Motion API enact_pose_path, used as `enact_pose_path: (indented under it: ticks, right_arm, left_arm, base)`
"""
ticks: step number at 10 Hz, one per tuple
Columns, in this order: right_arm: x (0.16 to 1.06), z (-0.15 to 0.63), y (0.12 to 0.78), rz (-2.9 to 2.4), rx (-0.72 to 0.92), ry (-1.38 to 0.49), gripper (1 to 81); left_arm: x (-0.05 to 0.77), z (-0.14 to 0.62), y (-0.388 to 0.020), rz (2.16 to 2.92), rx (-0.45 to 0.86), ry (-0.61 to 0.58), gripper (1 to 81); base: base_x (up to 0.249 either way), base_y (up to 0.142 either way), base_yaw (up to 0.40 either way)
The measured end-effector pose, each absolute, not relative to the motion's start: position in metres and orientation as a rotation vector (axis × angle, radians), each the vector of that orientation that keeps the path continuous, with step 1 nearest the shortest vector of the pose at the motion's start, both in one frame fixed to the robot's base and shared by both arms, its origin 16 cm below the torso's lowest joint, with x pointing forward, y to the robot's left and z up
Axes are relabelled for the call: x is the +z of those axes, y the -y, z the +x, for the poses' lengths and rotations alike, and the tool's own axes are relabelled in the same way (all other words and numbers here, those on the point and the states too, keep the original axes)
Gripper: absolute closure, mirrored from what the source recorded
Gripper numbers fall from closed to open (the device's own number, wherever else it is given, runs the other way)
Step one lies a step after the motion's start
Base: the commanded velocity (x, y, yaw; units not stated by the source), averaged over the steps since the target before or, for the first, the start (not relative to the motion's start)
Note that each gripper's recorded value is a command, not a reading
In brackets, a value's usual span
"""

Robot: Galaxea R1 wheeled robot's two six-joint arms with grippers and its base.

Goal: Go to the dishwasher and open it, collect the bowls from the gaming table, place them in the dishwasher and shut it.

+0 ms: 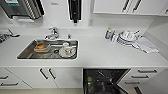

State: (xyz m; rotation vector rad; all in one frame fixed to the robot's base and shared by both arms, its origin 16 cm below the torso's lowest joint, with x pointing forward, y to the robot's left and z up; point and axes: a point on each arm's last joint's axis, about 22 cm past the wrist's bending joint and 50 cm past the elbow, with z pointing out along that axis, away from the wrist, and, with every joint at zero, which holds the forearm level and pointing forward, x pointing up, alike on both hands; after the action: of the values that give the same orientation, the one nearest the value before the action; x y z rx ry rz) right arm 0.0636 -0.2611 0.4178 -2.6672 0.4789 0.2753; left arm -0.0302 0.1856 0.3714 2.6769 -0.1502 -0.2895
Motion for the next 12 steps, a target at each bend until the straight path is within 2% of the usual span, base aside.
enact_pose_path:
  ticks: [3,7,12]
  right_arm:
    - [0.398,0.121,0.263,-2.665,0.171,-0.527,1.0]
    - [0.404,0.264,0.291,-2.6,-0.055,-0.641,1.0]
    - [0.445,0.327,0.287,-2.499,-0.059,-0.697,1.0]
  left_arm:
    - [0.353,0.0,-0.187,2.688,-0.238,0.164,1.0]
    - [0.329,0.034,-0.188,2.697,-0.178,0.178,1.0]
    - [0.322,0.041,-0.189,2.7,-0.168,0.181,1.0]
  base:
    - [0.0,0.0,0.0]
    - [0.0,0.0,0.0]
    - [0.0,0.0,0.0]
